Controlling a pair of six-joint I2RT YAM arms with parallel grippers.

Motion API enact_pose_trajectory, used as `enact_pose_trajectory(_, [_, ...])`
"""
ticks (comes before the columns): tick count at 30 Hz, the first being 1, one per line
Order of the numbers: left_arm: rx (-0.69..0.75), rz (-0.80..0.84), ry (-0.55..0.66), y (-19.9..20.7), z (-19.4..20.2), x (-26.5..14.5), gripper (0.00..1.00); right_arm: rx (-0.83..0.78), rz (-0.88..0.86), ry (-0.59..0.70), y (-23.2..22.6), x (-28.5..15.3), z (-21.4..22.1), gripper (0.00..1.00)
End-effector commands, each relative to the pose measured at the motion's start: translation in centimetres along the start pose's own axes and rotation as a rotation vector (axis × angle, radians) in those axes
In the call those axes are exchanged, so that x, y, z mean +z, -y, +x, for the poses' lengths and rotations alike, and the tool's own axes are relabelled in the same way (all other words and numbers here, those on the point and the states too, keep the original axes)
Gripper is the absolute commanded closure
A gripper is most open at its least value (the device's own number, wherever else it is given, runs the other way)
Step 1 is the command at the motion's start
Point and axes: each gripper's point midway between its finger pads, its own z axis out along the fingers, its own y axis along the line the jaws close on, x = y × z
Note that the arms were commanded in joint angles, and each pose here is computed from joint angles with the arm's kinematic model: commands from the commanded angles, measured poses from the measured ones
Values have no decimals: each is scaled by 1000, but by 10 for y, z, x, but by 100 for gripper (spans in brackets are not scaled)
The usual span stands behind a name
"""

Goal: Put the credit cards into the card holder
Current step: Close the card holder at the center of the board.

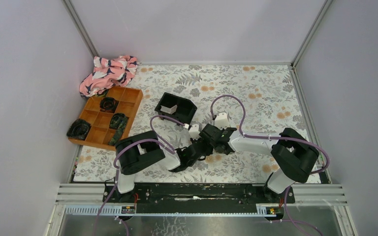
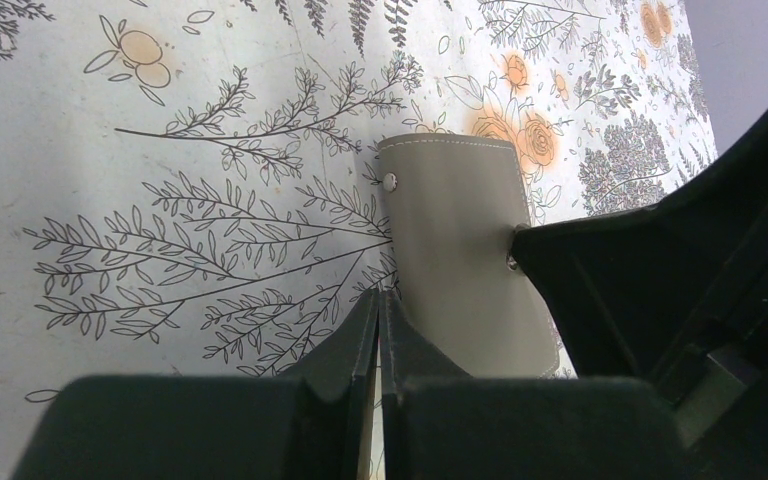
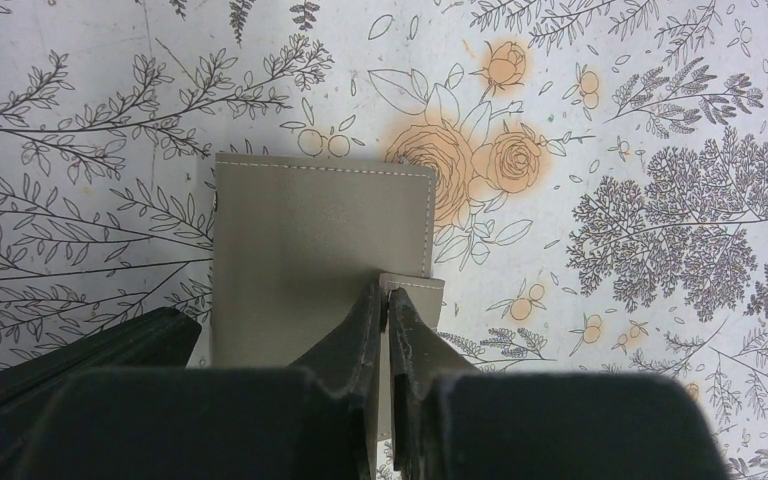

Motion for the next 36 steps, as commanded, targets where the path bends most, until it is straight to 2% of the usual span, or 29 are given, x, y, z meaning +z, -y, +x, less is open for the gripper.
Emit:
enact_pose_trajectory(1, [59, -73, -53, -27, 17, 2, 95, 15, -38, 13, -4, -10, -3, 99])
enact_pose_trajectory(8, [59, -70, -53, -25, 17, 3, 95, 4, -47, 10, -6, -12, -1, 98])
enact_pose_trajectory(20, [61, -74, -56, -26, 18, 3, 95, 5, -50, 21, -8, -17, -1, 85])
enact_pose_trajectory(36, [58, -74, -55, -26, 18, 3, 95, 7, -53, 34, -9, -22, -3, 81])
